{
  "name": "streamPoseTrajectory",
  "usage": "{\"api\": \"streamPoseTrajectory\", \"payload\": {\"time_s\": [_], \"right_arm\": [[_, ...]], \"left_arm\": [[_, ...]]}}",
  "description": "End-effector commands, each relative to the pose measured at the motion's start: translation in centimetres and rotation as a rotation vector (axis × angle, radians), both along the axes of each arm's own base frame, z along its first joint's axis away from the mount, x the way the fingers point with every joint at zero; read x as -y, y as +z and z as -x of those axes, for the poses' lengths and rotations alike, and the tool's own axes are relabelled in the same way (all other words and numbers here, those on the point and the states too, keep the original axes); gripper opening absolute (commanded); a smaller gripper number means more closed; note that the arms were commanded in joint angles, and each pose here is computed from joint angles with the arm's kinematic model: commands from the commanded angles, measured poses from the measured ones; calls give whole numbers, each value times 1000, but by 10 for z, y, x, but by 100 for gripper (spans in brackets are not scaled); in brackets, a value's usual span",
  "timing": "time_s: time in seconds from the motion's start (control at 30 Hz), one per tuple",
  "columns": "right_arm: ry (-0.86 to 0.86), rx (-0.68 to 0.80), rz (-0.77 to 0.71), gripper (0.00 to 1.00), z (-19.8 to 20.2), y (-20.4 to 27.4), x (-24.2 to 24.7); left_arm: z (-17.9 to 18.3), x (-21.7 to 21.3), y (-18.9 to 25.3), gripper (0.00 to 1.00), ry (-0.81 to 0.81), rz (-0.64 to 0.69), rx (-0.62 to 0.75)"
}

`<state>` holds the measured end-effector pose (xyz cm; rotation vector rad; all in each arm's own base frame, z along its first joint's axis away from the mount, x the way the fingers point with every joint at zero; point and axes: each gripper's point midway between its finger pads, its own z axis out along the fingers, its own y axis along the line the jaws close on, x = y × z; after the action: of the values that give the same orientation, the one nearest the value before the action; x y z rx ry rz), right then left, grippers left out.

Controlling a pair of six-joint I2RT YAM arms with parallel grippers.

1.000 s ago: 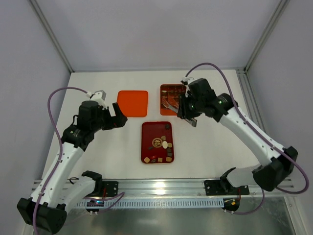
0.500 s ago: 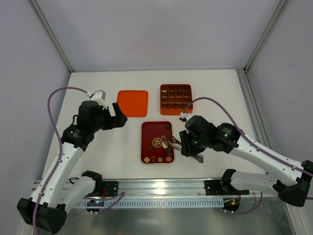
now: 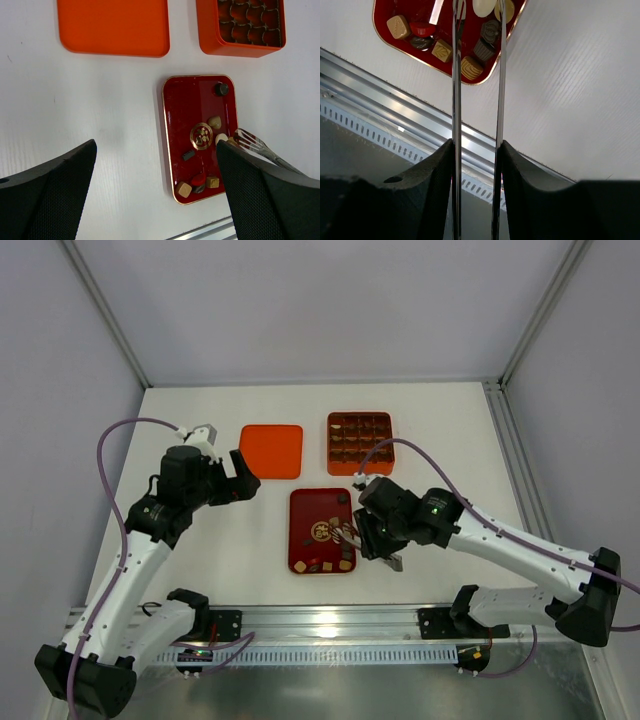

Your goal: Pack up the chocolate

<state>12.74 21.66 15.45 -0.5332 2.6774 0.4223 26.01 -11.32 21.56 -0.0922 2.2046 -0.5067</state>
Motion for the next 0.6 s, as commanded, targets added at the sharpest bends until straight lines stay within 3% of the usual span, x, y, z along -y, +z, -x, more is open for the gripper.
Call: {"api": "streamPoseTrajectory", "payload": {"time_s": [0.0, 0.57], "right_arm": [[-11, 61, -49, 43, -15, 15, -16], [28, 23, -25, 43, -14, 4, -26]], "left_arm": [[-1, 1, 8, 100, -3, 15, 30], [0, 1, 9, 100, -3, 16, 33]]}}
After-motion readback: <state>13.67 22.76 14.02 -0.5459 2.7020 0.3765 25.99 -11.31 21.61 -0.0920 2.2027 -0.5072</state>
